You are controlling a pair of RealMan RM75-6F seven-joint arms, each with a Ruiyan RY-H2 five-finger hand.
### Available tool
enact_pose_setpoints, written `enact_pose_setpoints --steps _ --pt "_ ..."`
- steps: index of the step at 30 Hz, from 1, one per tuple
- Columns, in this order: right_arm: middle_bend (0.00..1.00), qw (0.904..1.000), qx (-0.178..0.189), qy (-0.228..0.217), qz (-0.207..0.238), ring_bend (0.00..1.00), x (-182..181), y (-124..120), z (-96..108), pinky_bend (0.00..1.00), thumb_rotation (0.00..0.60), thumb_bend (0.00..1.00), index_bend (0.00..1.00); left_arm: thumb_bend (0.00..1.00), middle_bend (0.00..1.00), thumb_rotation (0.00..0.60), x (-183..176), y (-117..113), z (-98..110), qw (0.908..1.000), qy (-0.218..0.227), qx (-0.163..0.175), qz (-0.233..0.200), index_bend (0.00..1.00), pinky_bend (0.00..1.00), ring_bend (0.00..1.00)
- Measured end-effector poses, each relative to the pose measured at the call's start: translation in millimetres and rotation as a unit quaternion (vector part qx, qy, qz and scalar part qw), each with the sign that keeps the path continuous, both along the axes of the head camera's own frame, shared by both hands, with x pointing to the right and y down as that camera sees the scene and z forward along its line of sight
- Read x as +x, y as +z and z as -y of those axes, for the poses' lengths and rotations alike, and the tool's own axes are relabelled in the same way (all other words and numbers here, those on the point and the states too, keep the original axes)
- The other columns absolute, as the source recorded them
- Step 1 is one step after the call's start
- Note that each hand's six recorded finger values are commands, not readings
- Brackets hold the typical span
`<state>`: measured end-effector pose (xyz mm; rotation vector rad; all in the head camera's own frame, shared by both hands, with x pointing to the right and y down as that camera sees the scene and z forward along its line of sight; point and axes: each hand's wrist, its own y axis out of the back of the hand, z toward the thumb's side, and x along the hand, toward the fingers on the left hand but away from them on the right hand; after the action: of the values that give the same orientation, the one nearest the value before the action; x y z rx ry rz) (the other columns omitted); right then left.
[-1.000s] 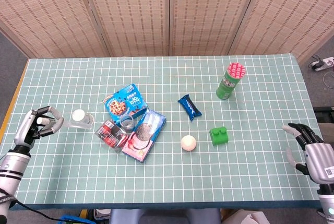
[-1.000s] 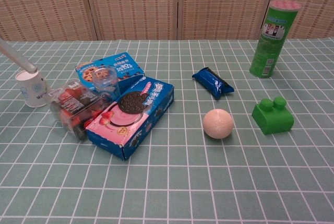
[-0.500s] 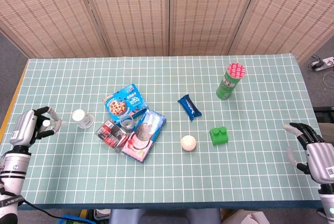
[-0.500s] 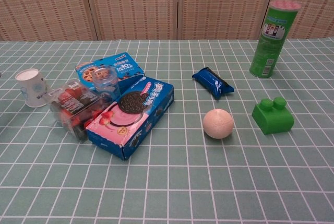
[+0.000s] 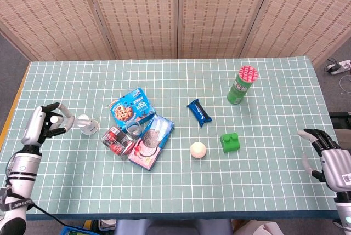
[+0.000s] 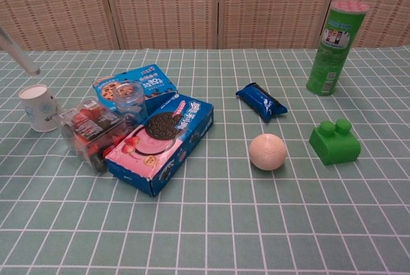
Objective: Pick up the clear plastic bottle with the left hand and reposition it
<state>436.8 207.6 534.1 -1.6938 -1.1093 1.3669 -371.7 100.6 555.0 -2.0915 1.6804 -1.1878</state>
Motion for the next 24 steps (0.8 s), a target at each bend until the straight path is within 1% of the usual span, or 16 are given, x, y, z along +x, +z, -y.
enact_pose_setpoints --steps 4,13,24 --pt "0.19 1.0 0.0 0.001 0.001 0.13 1 0 0 0.35 0.6 0.47 0.23 0.53 1.0 0.6 21 -2 7 0.9995 0.012 -0.015 -0.025 0.79 1.0 1.0" --pt "0.19 1.0 0.005 0.001 0.004 0.13 1 -4 0 0.35 0.6 0.47 0.23 0.53 1.0 0.6 57 2 13 0.9978 0.054 -0.027 -0.025 0.8 1.0 1.0" --pt "0.19 0.9999 0.005 0.004 0.009 0.13 3 -5 1 0.35 0.6 0.47 0.23 0.53 1.0 0.6 97 6 18 0.9954 0.085 -0.03 -0.032 0.8 1.0 1.0"
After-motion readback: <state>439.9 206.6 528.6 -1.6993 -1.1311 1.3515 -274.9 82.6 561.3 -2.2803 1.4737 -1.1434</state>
